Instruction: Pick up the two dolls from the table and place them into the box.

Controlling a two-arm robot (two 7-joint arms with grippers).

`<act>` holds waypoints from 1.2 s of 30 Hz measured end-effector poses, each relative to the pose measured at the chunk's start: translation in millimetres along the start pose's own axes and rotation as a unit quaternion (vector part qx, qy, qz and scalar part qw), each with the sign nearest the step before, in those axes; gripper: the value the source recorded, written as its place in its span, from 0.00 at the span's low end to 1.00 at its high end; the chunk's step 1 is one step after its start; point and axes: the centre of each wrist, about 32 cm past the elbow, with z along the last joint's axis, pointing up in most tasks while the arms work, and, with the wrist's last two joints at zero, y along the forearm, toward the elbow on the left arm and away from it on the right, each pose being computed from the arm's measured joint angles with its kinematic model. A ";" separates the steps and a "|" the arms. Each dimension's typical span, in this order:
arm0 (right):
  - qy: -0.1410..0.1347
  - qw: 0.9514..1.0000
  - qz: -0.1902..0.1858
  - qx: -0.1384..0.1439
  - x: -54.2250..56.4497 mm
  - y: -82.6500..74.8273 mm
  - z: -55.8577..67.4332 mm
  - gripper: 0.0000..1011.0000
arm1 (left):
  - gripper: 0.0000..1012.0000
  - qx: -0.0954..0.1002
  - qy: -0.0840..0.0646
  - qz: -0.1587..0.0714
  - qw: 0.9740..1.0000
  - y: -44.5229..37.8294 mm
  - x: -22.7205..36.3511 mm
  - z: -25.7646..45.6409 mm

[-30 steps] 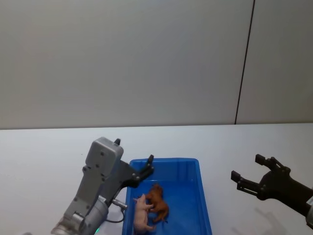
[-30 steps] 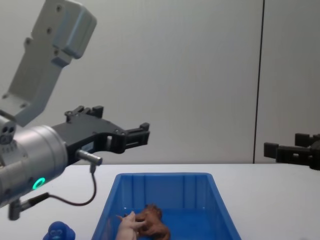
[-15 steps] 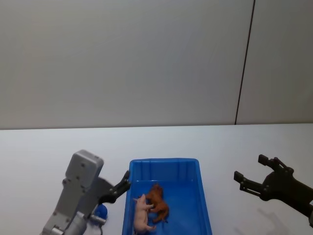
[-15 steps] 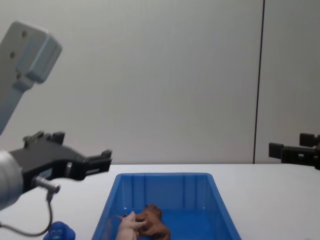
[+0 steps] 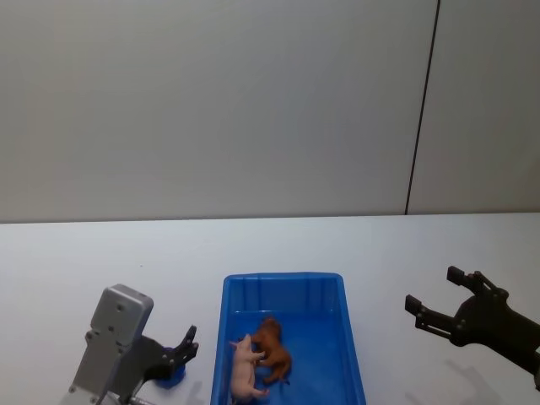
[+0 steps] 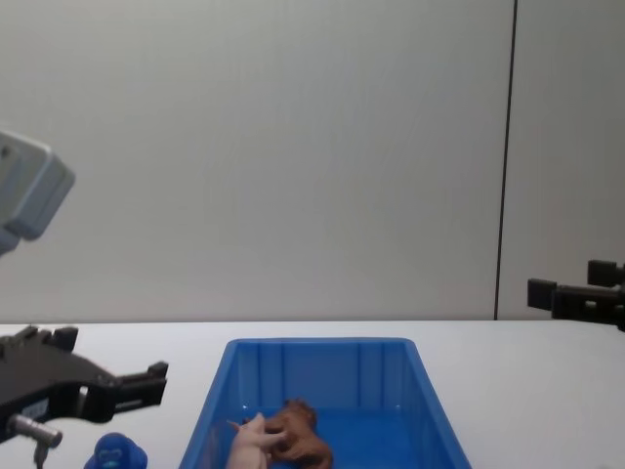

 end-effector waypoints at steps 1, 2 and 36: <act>0.000 1.000 0.000 0.000 0.0 -0.1 0.0 0.99 | 0.99 0.005 0.000 -0.001 1.000 -0.8 1.5 -2.8; 0.000 1.000 0.000 0.000 0.1 -0.1 0.0 0.99 | 0.99 0.006 0.001 -0.001 1.000 -1.1 2.0 -3.7; 0.000 1.000 0.000 0.000 0.2 -0.6 -0.3 0.99 | 0.70 0.071 0.038 -0.054 0.995 -28.8 17.6 -44.2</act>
